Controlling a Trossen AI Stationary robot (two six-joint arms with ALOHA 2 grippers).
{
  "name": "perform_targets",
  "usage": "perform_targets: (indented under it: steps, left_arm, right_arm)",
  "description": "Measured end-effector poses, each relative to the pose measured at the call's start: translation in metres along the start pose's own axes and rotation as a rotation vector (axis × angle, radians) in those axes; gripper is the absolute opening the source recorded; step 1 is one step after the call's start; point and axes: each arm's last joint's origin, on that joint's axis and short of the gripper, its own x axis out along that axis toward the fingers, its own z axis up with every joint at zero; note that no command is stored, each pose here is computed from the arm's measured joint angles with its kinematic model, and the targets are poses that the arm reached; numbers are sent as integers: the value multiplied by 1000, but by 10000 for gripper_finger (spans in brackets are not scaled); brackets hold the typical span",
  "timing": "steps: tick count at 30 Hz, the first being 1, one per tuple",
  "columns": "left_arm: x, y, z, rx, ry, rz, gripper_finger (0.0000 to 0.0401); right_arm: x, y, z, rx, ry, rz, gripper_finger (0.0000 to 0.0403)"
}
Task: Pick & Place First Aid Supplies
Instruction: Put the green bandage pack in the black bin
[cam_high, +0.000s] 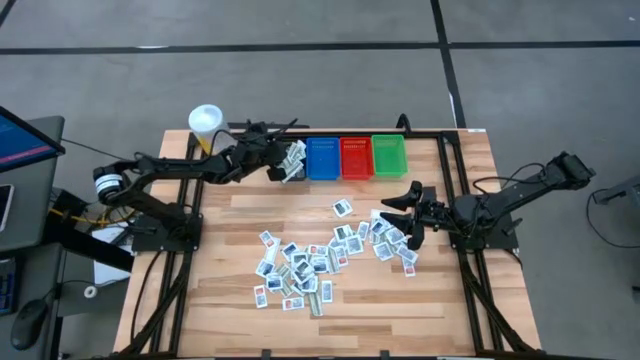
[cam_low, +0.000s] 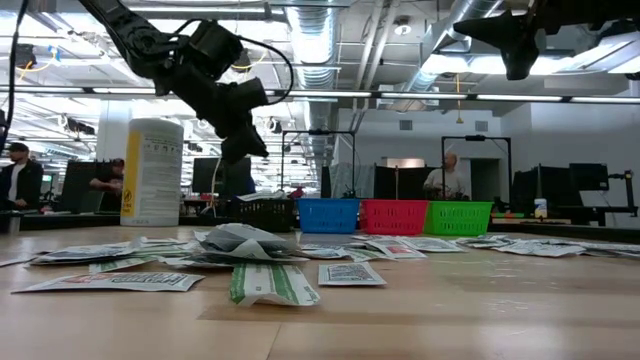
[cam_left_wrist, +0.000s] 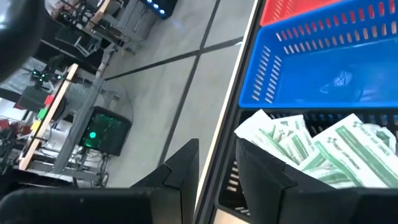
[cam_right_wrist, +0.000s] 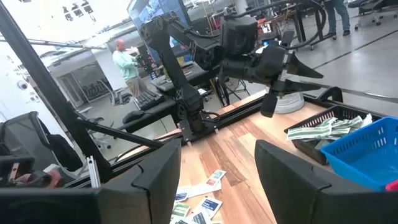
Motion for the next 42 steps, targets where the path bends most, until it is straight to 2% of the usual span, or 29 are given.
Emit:
perform_targets:
  steps: [7, 12, 20, 25, 30, 37, 42]
  left_arm:
    - [-1, -1, 2, -7, -11, 3, 108]
    - [-6, -9, 13, -45, -87, -29, 108]
    - [2, -8, 25, -50, -204, 66, 108]
    - [20, -27, 15, -11, -148, 20, 108]
    - [36, -36, 5, 128, -114, 31, 108]
    - [49, -28, -7, 111, -90, 86, 108]
    - [56, -25, -16, 107, -82, 69, 108]
  right_arm:
    - [0, 0, 0, -1, 1, 0, 200]
    - [0, 0, 0, -4, 1, -1, 200]
    - [0, 0, 0, -4, 1, -1, 200]
    - [0, 0, 0, -3, 1, 0, 200]
    - [0, 0, 0, -2, 1, -1, 200]
    - [0, 0, 0, -4, 1, -1, 200]
    - [0, 0, 0, -4, 2, 0, 200]
